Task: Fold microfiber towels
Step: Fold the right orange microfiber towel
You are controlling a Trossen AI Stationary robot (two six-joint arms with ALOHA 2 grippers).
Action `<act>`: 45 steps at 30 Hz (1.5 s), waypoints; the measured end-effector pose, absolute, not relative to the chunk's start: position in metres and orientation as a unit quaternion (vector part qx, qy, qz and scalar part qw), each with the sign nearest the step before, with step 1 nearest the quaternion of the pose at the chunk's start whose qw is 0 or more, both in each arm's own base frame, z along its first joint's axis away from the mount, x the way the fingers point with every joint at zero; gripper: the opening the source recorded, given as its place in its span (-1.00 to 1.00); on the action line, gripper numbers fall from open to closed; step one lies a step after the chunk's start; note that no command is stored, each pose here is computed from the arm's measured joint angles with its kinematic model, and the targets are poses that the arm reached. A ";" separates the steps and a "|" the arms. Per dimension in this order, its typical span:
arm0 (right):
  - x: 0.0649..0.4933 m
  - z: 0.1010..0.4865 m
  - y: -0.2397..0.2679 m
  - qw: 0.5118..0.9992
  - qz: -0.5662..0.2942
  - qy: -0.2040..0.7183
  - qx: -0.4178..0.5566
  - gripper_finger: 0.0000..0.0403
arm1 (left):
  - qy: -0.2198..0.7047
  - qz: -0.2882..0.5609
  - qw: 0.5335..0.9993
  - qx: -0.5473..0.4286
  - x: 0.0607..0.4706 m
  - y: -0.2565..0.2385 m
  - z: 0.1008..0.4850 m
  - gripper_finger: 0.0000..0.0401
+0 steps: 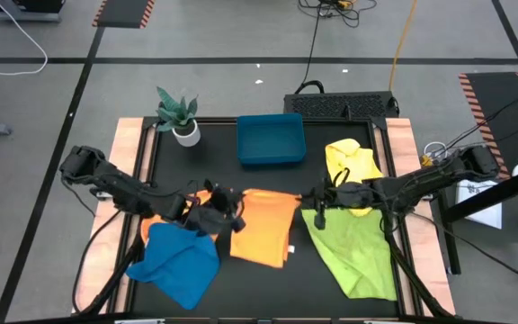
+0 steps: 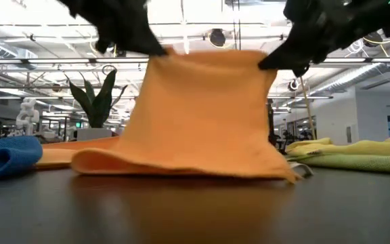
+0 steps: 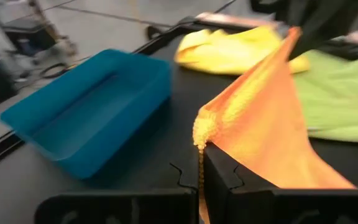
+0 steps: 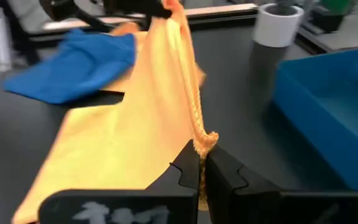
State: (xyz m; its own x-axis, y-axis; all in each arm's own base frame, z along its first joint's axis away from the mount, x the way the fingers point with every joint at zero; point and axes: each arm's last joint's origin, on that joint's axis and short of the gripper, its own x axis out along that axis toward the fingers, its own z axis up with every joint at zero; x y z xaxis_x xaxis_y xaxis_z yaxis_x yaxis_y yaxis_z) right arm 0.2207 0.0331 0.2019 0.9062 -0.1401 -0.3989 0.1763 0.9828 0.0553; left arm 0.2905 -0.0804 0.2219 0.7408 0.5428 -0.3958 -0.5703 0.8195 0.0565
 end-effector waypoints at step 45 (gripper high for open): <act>0.243 0.092 0.088 0.947 0.152 0.260 0.109 -0.55 | 0.222 0.035 0.974 -0.036 0.239 -0.133 0.110 -0.74</act>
State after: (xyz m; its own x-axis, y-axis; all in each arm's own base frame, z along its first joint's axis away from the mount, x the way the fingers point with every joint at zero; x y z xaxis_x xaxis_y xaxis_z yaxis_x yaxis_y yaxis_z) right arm 0.2429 0.0879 0.0924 0.8182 0.3453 -0.4597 -0.2321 0.9299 0.2852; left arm 0.2393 -0.1327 0.1100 0.8990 0.0530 -0.4348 -0.0847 0.9950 -0.0537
